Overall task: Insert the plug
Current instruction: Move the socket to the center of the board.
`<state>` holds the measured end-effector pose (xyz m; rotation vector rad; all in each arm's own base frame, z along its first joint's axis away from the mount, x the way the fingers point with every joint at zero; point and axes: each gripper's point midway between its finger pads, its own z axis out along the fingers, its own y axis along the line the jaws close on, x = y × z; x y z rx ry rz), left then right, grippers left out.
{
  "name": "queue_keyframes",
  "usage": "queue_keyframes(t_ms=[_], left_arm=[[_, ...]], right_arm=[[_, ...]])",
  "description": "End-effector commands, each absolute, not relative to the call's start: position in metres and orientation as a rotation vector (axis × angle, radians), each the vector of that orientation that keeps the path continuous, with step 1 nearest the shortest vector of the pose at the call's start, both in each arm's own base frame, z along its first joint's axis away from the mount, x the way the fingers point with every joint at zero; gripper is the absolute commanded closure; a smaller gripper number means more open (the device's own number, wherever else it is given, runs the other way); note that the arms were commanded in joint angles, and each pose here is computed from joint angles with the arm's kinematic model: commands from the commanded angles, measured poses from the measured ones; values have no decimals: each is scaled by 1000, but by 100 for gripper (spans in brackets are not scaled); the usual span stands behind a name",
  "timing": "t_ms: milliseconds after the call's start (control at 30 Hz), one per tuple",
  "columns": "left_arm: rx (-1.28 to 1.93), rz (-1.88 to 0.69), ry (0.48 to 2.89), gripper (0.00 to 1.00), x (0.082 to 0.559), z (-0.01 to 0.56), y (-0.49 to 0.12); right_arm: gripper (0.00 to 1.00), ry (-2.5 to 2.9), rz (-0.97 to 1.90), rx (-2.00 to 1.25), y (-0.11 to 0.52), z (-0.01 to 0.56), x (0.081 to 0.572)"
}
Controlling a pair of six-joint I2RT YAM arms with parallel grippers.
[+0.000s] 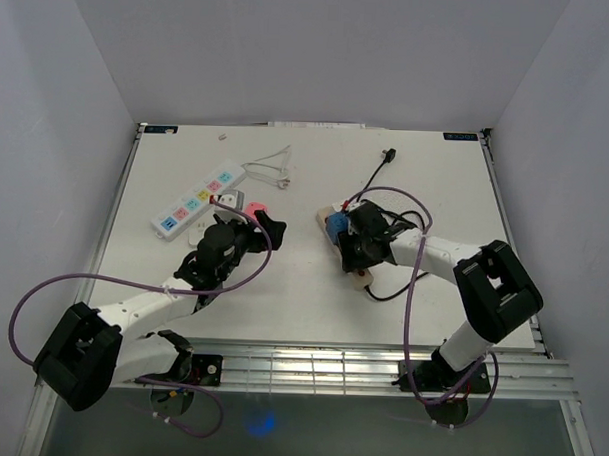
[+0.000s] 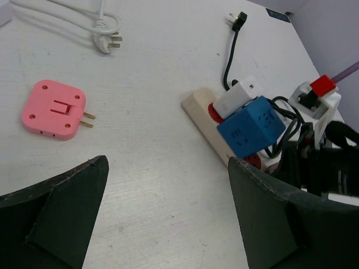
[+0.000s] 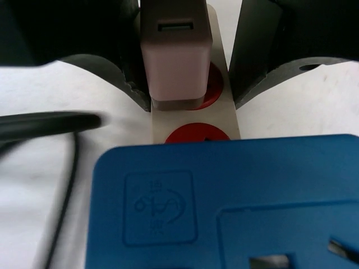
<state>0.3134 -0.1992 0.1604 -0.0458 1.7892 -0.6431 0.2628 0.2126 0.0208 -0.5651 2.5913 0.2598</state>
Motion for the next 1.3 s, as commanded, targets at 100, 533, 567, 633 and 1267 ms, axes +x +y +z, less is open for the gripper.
queue_keyframes(t_ms=[100, 533, 567, 633, 1267], left_arm=[[-105, -608, 1785, 2, 317, 158, -189], [-133, -558, 1780, 2, 320, 155, -180], [-148, -548, 1779, 2, 321, 156, -178], [-192, -518, 1788, 2, 323, 153, -172], [-509, -486, 1779, 2, 339, 153, -152]], right_arm=[[55, 2551, -21, 36, 109, 30, 346], [8, 2466, 29, 164, 87, 49, 362], [10, 2433, 60, 152, 90, 60, 362], [10, 2404, 103, 123, 98, 71, 359], [10, 1927, 372, -15, 153, 157, 314]])
